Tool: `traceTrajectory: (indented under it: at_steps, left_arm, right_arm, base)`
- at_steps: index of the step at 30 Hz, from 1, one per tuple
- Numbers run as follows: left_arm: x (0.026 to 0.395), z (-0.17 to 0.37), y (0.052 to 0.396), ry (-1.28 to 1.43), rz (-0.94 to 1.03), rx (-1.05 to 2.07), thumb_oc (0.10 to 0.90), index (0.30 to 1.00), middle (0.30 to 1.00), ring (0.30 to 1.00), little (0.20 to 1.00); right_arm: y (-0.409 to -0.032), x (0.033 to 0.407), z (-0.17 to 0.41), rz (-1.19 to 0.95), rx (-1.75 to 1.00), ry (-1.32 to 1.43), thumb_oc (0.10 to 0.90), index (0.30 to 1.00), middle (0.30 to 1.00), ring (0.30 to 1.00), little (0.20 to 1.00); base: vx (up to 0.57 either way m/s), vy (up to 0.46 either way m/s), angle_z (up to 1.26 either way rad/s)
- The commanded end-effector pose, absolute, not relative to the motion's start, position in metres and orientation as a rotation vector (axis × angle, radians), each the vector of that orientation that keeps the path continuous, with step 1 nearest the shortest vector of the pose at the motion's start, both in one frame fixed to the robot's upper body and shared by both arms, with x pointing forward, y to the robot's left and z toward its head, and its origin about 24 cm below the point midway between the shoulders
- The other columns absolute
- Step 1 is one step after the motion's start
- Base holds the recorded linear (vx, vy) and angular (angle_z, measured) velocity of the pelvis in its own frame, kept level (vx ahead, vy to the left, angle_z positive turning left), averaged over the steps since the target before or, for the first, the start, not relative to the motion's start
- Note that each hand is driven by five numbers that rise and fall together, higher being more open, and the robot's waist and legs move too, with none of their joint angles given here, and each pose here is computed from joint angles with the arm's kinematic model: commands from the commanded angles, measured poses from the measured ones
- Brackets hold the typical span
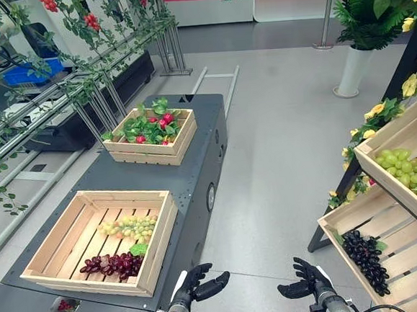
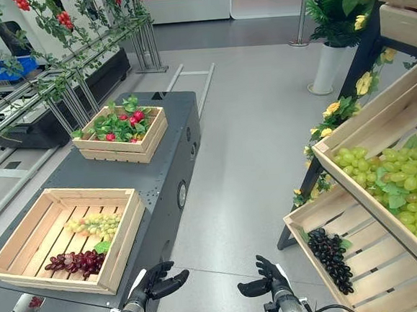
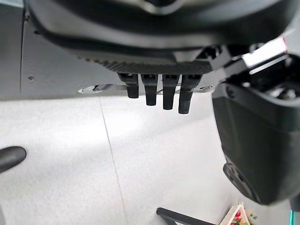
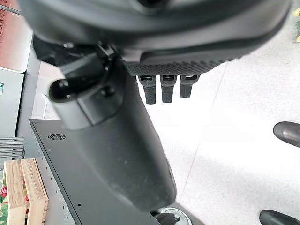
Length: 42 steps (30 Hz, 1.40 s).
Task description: Pick up the fruits from the basket on one side to the basket on the other side
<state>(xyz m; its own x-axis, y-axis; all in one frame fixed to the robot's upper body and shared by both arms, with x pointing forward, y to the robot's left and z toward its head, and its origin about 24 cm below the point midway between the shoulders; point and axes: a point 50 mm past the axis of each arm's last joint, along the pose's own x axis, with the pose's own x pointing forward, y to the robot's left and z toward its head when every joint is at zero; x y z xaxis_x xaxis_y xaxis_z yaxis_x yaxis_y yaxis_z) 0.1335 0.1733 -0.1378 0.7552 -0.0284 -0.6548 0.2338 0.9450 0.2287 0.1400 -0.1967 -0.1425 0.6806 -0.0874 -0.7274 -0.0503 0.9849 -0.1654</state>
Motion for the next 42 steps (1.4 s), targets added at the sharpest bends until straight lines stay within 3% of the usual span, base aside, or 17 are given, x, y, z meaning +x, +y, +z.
traceTrajectory:
  at_steps: [1,8,14,18,31,42]
  left_arm:
    - [0.185,-0.116,0.159,0.536,-0.179,0.299,0.8,0.9,0.9,0.9,0.9]
    - [0.187,-0.114,0.158,0.515,-0.133,0.301,0.8,0.9,0.9,0.9,0.9]
    - [0.201,-0.103,0.143,0.426,-0.36,0.399,0.8,0.9,0.9,0.9,0.9]
    - [0.191,-0.108,0.134,0.419,-0.465,0.461,0.8,0.9,0.9,0.9,0.9]
    - [0.198,-0.101,0.133,0.382,-0.536,0.493,0.8,0.9,0.9,0.9,0.9]
    - [0.203,-0.097,0.125,0.358,-0.542,0.45,0.8,0.9,0.9,0.9,0.9]
  right_arm:
    - [-0.178,0.184,-0.124,0.03,-0.13,0.661,0.8,0.9,0.9,0.9,0.9]
    - [-0.178,0.188,-0.123,0.054,-0.106,0.7,0.8,0.9,0.9,0.9,0.9]
    - [-0.194,0.188,-0.121,-0.077,-0.033,0.678,0.8,0.9,0.9,0.9,0.9]
    - [-0.194,0.188,-0.123,-0.1,-0.04,0.698,0.8,0.9,0.9,0.9,0.9]
    - [-0.182,0.193,-0.12,-0.075,0.04,0.655,0.8,0.9,0.9,0.9,0.9]
    - [-0.185,0.206,-0.113,-0.183,0.132,0.599,0.8,0.9,0.9,0.9,0.9]
  base:
    - [0.0,-0.115,0.11]
    - [0.0,-0.067,0.11]
    - [0.01,0.077,1.06]
    - [0.18,0.257,0.7]
    - [0.15,0.166,0.07]
    - [0.17,-0.202,0.59]
